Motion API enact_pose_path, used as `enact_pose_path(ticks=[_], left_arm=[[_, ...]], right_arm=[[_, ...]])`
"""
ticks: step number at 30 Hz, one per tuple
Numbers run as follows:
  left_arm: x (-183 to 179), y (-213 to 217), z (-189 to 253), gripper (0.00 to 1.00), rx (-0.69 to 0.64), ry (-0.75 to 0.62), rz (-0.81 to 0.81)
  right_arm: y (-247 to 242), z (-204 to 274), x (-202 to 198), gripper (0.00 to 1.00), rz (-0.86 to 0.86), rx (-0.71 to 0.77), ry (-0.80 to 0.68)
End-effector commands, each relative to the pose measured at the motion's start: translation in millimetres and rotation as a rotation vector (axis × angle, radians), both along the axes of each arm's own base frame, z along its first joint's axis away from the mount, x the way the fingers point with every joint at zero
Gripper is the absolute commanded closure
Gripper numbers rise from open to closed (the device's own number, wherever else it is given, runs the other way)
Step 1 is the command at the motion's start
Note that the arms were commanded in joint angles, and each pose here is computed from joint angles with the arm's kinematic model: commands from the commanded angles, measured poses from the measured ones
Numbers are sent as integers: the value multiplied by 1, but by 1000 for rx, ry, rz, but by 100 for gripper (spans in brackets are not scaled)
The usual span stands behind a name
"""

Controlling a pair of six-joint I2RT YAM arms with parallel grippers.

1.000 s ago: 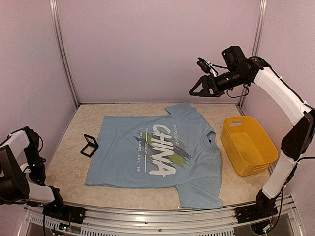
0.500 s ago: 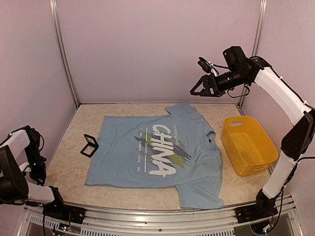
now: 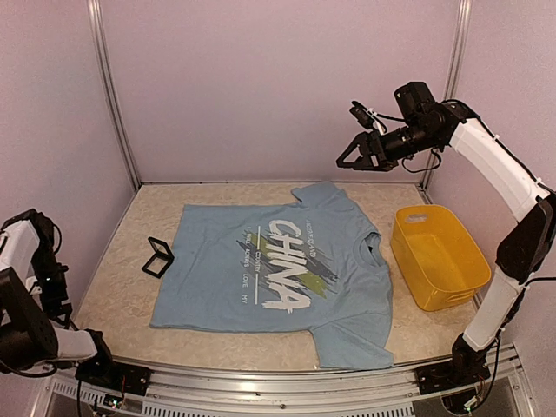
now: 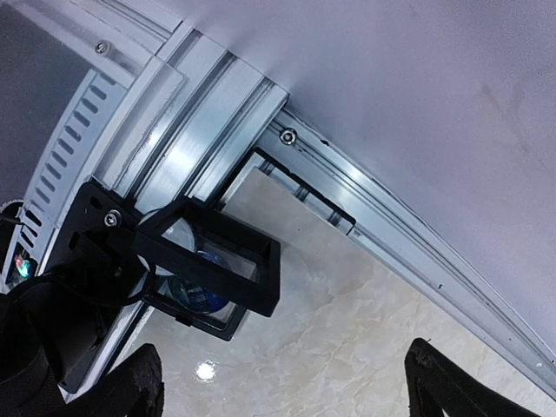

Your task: Pin the brooch onto the clothing

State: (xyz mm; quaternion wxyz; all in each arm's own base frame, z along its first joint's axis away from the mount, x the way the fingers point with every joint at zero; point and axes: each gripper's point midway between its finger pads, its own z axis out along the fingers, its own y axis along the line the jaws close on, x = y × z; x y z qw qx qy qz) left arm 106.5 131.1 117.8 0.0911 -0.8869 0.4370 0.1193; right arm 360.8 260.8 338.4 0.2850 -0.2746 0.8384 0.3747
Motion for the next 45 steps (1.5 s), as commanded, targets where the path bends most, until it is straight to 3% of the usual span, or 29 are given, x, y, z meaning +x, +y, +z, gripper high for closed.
enact_pose_path(ticks=[1,9,15,45], left_arm=[[-20,-8,-3,5,-49,0,83],[-37,-4,-12,7,-27,42,218],[-43,-1,-14,16,4,56,275],[-50,-4,-51,44,-4,91,203]], right_arm=[[-3,5,0,13,4,21,-8],[-5,3,1,13,-1,20,1],[-5,1,2,14,-3,21,9],[-15,5,8,13,-26,46,27]])
